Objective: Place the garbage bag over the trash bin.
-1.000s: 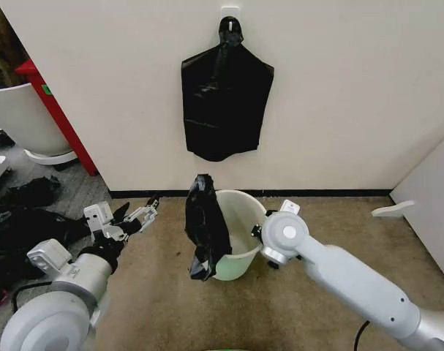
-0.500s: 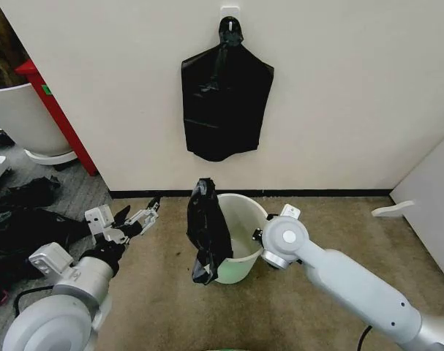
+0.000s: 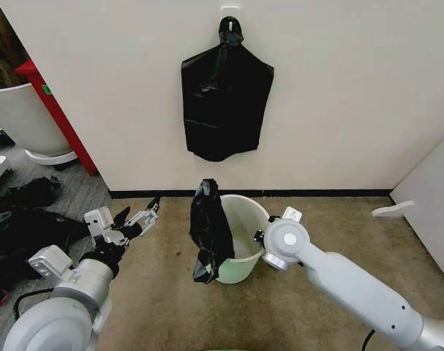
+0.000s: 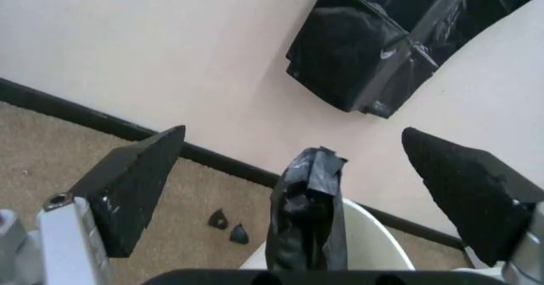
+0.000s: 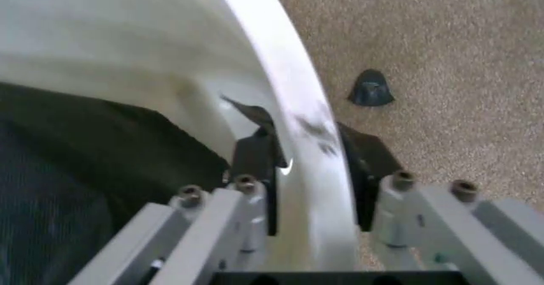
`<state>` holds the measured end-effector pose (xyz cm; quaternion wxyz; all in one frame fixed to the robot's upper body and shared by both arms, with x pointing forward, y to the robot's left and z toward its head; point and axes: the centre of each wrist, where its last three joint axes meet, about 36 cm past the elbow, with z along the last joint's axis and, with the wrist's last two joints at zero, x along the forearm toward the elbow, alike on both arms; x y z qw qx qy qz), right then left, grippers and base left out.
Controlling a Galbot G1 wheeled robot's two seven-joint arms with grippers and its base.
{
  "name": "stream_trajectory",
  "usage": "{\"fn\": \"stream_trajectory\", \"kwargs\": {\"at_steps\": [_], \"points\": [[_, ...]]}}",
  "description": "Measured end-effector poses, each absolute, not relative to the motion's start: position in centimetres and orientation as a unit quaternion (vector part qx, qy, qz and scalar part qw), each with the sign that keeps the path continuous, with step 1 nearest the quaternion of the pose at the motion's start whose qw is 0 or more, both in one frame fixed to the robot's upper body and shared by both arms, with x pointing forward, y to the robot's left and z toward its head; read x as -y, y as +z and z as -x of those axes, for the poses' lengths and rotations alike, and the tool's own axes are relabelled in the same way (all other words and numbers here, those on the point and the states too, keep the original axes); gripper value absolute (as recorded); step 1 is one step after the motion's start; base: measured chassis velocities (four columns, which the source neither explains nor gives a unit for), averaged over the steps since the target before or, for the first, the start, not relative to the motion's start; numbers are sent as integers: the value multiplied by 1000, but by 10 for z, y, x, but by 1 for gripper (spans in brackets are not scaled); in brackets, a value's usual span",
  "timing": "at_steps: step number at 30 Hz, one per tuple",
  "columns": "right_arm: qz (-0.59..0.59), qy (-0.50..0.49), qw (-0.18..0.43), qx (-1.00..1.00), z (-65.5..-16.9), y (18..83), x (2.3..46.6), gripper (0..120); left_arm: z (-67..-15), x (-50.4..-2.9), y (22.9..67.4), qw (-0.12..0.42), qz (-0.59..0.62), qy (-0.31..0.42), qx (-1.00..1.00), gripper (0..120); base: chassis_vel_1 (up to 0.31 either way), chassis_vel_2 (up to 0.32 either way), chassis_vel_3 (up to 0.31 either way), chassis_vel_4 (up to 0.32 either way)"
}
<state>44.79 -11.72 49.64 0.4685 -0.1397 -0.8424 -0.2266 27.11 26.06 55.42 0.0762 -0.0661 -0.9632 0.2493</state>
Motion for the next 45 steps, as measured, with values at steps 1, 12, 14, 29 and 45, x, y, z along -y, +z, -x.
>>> {"fn": "stream_trajectory", "kwargs": {"at_steps": [1,12,14,29,45], "points": [[140,-227,469,842,-448,496,117,23,-271,-261,554,76,66,249,963,100,0,0,0,0],[126,-224,455,852,-437,513,128,63,-270,-260,552,73,64,254,962,100,0,0,0,0],[122,-223,451,855,-434,520,134,71,-269,-260,552,73,64,255,962,100,0,0,0,0],[1,-142,326,935,-369,581,181,100,-276,-267,544,76,58,245,965,100,0,0,0,0],[-216,-148,273,926,-344,591,145,100,-282,-287,525,88,25,213,973,100,0,0,0,0]]}}
